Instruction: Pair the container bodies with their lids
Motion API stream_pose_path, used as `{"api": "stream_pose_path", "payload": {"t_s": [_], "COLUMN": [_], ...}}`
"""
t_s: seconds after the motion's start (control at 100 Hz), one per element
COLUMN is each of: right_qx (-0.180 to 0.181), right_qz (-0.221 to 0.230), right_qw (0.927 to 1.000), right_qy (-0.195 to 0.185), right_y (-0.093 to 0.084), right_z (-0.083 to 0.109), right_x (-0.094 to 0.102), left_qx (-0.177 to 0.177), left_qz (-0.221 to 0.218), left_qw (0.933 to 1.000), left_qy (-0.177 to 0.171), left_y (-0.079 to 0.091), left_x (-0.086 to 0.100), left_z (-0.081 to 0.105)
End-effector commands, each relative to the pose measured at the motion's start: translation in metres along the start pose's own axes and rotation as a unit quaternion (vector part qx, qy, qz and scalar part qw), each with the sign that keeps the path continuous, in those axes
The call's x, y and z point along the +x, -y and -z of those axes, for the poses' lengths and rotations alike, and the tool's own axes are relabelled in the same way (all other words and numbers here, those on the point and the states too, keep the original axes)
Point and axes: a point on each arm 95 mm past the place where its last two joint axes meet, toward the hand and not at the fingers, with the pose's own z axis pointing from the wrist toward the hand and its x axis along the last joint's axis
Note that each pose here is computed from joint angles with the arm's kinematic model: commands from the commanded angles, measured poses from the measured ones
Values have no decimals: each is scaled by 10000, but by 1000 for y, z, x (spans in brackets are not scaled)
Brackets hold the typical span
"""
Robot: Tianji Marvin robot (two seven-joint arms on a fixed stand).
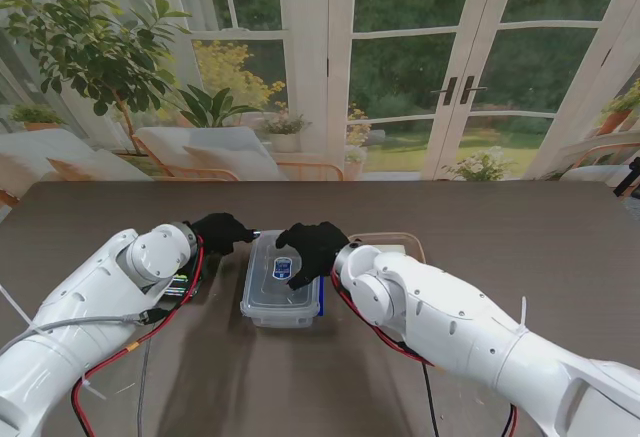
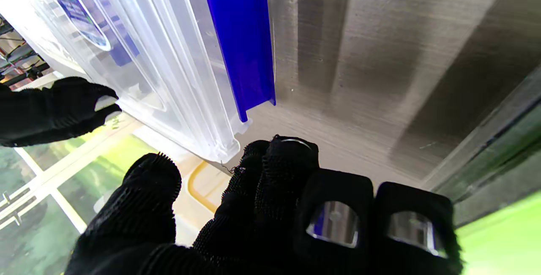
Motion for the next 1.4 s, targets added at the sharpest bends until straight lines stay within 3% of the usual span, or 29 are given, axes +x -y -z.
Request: {"api": "stream_pose_path", "payload": {"t_s": [0.0, 0.49, 0.79, 1.19, 1.39], "right_qx": [138, 205, 267, 389, 409], "right_qz": [-4, -2, -50, -143, -151], "right_qw": [9999, 9998, 9996, 9991, 9990], "right_qy": [-44, -62, -55, -87, -91], "right_y": [7, 11, 14, 22, 26], "right_z": [-1, 0, 0, -3, -3], "right_x": [3, 0, -2, 0, 2], "left_qx": [-145, -771, -1184, -1147, -1042], "left_qz": [8, 246, 514, 790, 1279], "left_qw": [9999, 9966, 9911, 9888, 9844], "left_qy": [52, 166, 327, 538, 603], "left_y": [0, -11, -17, -20, -22], "left_x": [-4, 1, 3, -3, -2], "left_z": [2, -11, -14, -8, -6]}}
